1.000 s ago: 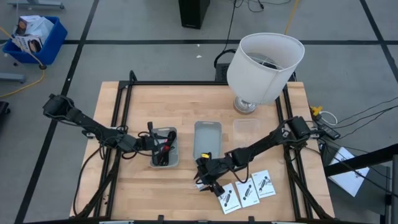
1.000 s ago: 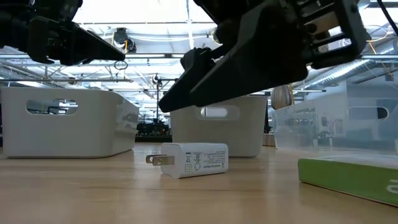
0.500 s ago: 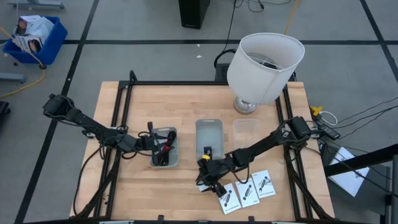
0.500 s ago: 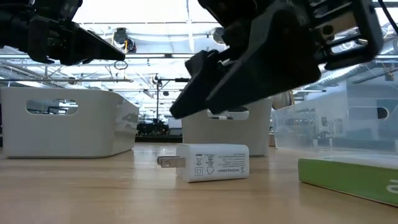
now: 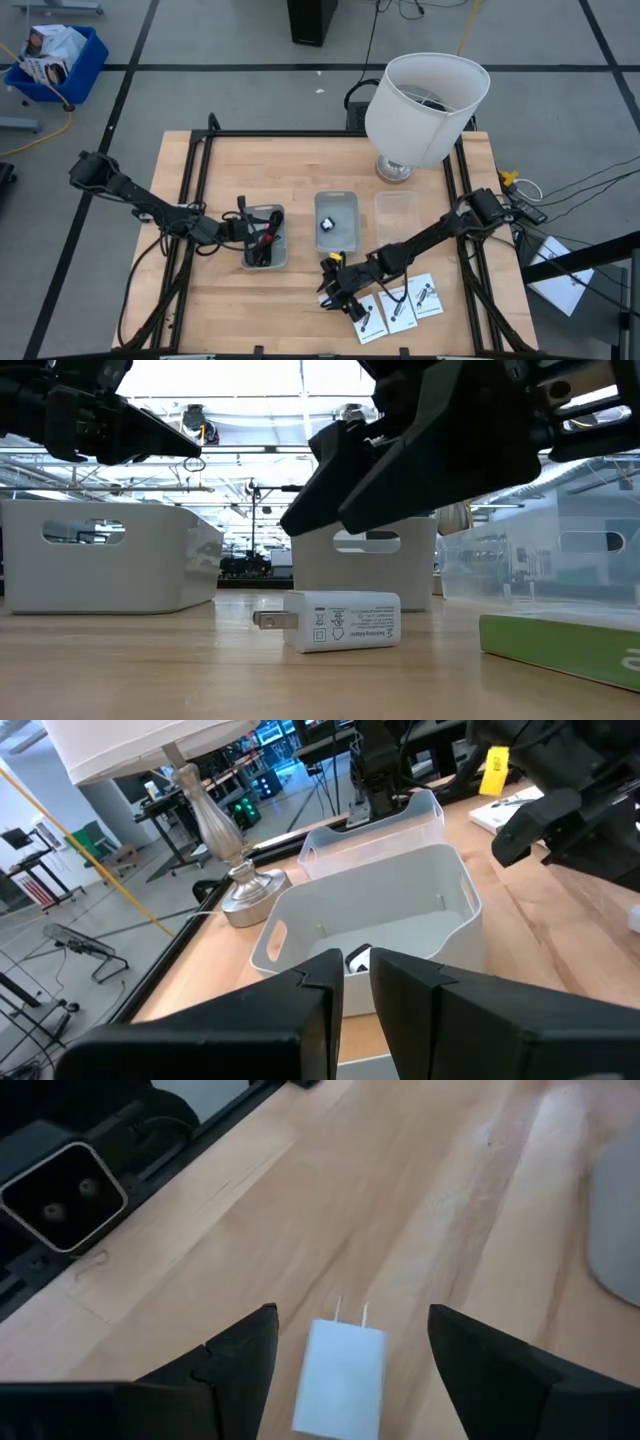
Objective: Pick and place items into bin
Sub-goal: Put the white charger adapter into the right gray bin
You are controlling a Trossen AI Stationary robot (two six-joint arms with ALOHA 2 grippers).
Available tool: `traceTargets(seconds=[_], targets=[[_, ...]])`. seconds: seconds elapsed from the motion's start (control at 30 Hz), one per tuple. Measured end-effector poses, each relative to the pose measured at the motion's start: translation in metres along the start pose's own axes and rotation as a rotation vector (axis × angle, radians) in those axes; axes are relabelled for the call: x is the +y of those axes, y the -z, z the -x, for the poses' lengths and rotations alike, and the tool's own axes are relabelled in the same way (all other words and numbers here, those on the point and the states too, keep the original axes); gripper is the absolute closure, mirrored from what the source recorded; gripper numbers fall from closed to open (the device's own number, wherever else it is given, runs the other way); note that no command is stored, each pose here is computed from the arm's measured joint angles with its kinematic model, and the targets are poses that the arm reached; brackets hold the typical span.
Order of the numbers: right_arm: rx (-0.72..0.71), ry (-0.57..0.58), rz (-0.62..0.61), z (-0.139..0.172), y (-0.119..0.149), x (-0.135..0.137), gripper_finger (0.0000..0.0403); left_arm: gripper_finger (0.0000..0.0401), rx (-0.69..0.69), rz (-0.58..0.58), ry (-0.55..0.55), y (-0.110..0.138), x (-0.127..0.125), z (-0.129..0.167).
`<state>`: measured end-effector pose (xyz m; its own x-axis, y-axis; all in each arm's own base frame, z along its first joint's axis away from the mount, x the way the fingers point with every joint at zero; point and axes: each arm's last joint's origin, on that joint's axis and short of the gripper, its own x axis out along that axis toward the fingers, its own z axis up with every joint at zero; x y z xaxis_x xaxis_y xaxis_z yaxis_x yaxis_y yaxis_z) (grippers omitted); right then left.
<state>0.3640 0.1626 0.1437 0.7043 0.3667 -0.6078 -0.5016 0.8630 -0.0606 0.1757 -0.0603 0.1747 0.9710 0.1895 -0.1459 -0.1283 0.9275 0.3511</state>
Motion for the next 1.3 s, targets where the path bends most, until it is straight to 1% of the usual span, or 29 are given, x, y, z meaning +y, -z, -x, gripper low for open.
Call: traceTargets(seconds=[0.23, 0.47, 0.77, 0.93, 1.0, 1.2, 1.3], targets=[[0.003, 0.017, -0.019, -0.003, 0.001, 0.004, 0.0154, 0.0339, 0.0, 0.002, 0.0, 0.0, 0.0, 0.0], [0.056, 0.013, -0.045, -0.016, 0.017, 0.005, 0.0154, 0.0339, 0.0, 0.002, 0.0, 0.0, 0.0, 0.0], [0.068, 0.009, -0.046, -0.017, 0.018, 0.005, 0.0157, 0.0339, 0.0, 0.001, 0.0, 0.0, 0.0, 0.0], [0.11, 0.003, -0.076, -0.022, 0.027, 0.006, 0.0182, 0.0339, 0.0, 0.001, 0.0, 0.0, 0.0, 0.0], [0.095, -0.014, -0.075, -0.025, 0.027, 0.007, 0.0197, 0.0339, 0.0, 0.001, 0.0, 0.0, 0.0, 0.0], [0.093, -0.025, -0.074, -0.027, 0.029, 0.007, 0.0255, 0.0339, 0.008, -0.004, -0.005, 0.001, 0.0, 0.0], [0.088, -0.054, -0.068, -0.026, 0.025, 0.007, 0.0259, 0.0339, 0.009, -0.004, -0.006, 0.001, 0.0, 0.0]])
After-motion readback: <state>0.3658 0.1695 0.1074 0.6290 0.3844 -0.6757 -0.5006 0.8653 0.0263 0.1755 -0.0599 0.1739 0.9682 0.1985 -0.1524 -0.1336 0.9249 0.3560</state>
